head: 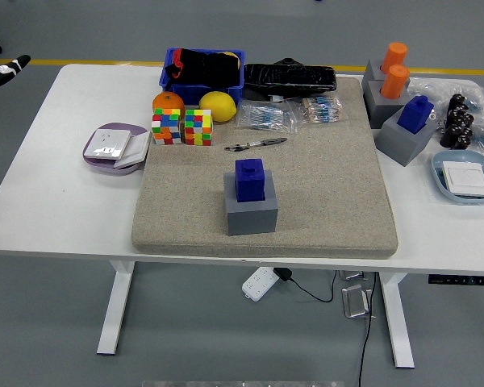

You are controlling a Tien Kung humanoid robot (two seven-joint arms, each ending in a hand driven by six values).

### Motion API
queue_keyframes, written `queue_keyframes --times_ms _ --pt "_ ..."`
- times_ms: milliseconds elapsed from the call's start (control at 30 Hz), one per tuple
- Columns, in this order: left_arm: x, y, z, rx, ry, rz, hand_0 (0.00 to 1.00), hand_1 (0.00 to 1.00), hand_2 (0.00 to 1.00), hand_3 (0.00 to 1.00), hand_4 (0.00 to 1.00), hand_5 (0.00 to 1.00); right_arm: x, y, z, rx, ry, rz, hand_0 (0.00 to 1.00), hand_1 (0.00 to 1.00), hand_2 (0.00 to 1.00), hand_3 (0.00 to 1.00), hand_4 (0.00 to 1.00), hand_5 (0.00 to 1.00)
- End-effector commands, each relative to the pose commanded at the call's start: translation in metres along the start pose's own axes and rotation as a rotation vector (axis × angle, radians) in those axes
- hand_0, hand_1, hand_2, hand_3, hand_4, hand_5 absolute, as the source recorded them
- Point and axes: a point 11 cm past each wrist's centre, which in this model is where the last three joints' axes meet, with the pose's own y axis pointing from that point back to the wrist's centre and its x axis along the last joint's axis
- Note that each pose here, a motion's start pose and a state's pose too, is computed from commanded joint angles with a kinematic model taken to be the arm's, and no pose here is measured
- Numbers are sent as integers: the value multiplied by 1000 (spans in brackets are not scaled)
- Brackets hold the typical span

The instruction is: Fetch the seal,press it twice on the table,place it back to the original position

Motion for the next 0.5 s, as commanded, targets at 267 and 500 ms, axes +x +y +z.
queue_keyframes --times_ms 267,500 --pt "1 0 0 2 0 0 998 998 998 998 941 404 0 0 0 0 -1 -1 786 699 683 642 766 534" --pt "-2 -1 3 -3 3 -3 998 998 998 998 939 406 0 0 -1 3 -6 0 786 699 684 642 766 536"
